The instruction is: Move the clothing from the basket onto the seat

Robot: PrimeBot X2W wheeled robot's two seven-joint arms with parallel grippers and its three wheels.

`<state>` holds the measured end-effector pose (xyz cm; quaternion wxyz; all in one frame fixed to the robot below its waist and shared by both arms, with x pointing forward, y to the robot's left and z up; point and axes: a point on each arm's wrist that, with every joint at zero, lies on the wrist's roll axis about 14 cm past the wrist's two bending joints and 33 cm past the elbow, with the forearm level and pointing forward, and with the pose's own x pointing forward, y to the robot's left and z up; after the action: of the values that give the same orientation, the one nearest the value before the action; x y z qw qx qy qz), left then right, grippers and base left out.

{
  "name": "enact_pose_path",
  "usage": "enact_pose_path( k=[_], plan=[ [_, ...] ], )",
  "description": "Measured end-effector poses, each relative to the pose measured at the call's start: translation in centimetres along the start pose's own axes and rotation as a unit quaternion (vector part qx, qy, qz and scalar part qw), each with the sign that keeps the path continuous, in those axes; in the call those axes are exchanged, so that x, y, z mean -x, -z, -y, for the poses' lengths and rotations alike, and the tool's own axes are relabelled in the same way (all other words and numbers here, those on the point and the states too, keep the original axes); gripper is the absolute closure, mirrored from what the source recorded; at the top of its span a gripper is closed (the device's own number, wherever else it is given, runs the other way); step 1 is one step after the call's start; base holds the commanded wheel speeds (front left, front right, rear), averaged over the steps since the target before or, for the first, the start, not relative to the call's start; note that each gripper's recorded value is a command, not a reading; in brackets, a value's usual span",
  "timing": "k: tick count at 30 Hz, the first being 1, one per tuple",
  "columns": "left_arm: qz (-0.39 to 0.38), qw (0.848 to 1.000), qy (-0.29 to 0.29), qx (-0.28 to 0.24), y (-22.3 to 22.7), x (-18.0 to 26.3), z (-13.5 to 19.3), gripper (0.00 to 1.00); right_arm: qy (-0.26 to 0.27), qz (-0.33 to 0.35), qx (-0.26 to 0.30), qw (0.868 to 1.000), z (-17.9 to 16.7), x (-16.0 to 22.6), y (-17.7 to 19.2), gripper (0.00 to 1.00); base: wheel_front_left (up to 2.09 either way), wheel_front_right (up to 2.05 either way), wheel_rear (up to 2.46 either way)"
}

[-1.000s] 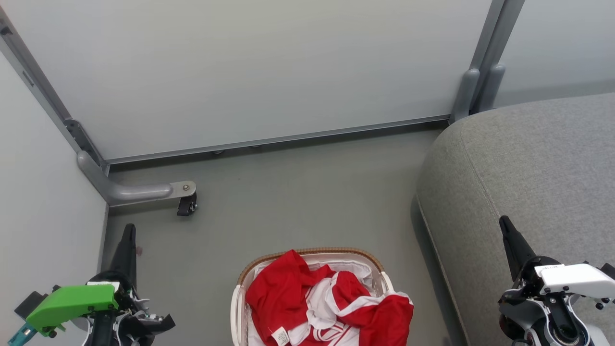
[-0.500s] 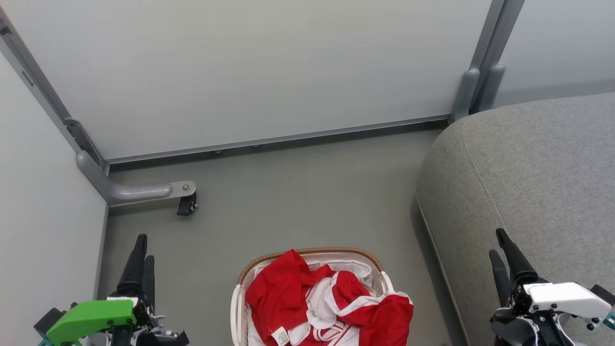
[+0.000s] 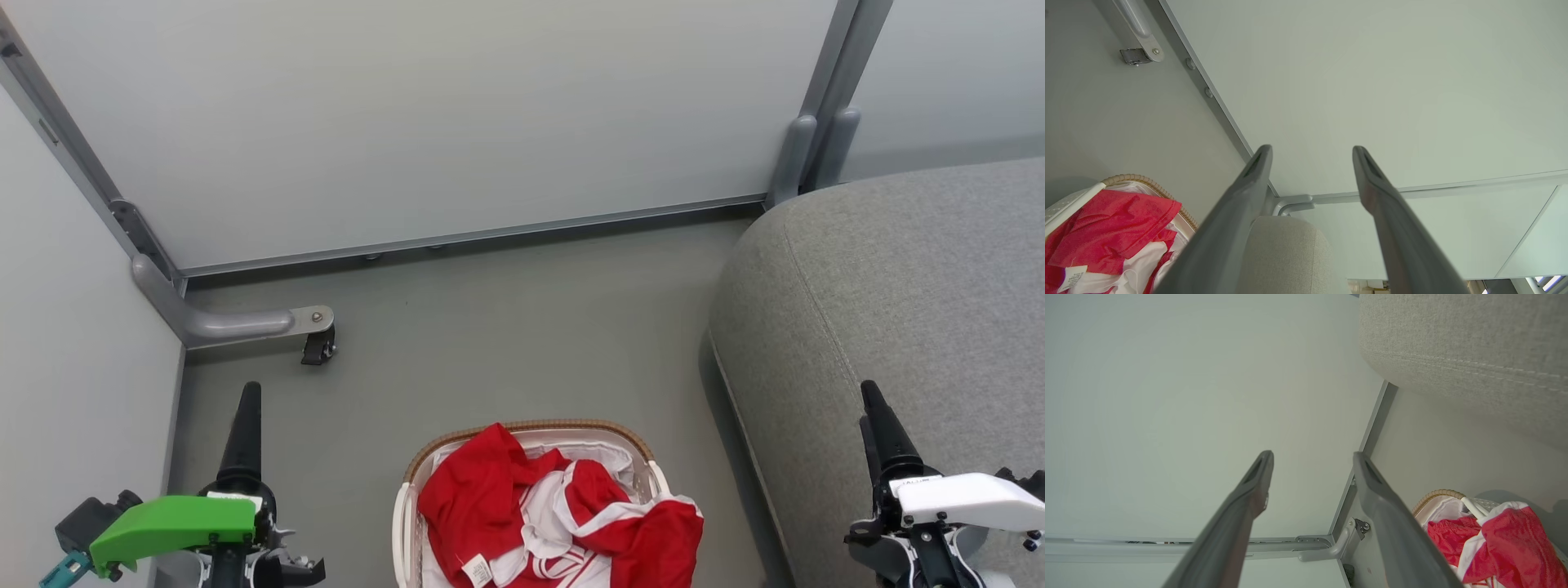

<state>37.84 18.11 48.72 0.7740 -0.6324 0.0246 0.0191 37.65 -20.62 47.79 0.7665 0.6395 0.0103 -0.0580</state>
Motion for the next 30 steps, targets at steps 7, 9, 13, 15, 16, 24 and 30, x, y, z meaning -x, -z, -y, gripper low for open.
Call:
enact_pose_path(
  k=[7, 9, 13, 15, 16, 24, 30],
  plan=[
    [0.0, 0.997, 0.016, -0.081, 0.3, -0.2, 1.2, 0.0, -0.027, 0.007, 0.104, 0.994, -1.8, -0.3, -0.3, 0.0, 0.0, 0.0, 0.0],
    [-0.002, 0.995, 0.016, -0.1, 0.5, -0.2, 1.3, 0.0, -0.034, 0.007, 0.132, 0.991, -2.2, -0.3, -0.2, 0.0, 0.0, 0.0, 0.0],
    [-0.007, 0.988, 0.019, -0.15, 1.0, -0.2, 1.6, 0.0, -0.045, 0.006, 0.19, 0.981, -2.9, -0.4, 0.1, 0.0, 0.0, 0.0, 0.0],
    [-0.006, 0.986, 0.018, -0.166, 1.1, -0.2, 1.7, 0.0, -0.047, 0.008, 0.206, 0.977, -2.9, -0.4, 0.1, 0.0, 0.0, 0.0, 0.0],
    [-0.006, 0.984, 0.019, -0.179, 1.2, -0.2, 1.7, 0.0, -0.047, 0.008, 0.214, 0.976, -2.9, -0.4, 0.1, 0.0, 0.0, 0.0, 0.0],
    [0.001, 0.97, 0.019, -0.241, 1.2, -0.1, 1.8, 0.0, -0.049, 0.002, 0.29, 0.956, -2.7, -0.2, 0.8, 0.0, 0.0, 0.0, 0.0],
    [-0.001, 0.959, 0.015, -0.284, 1.4, 0.0, 1.3, 0.0, -0.048, 0.002, 0.329, 0.943, -2.3, -0.1, 0.9, 0.0, 0.0, 0.0, 0.0]
  ],
)
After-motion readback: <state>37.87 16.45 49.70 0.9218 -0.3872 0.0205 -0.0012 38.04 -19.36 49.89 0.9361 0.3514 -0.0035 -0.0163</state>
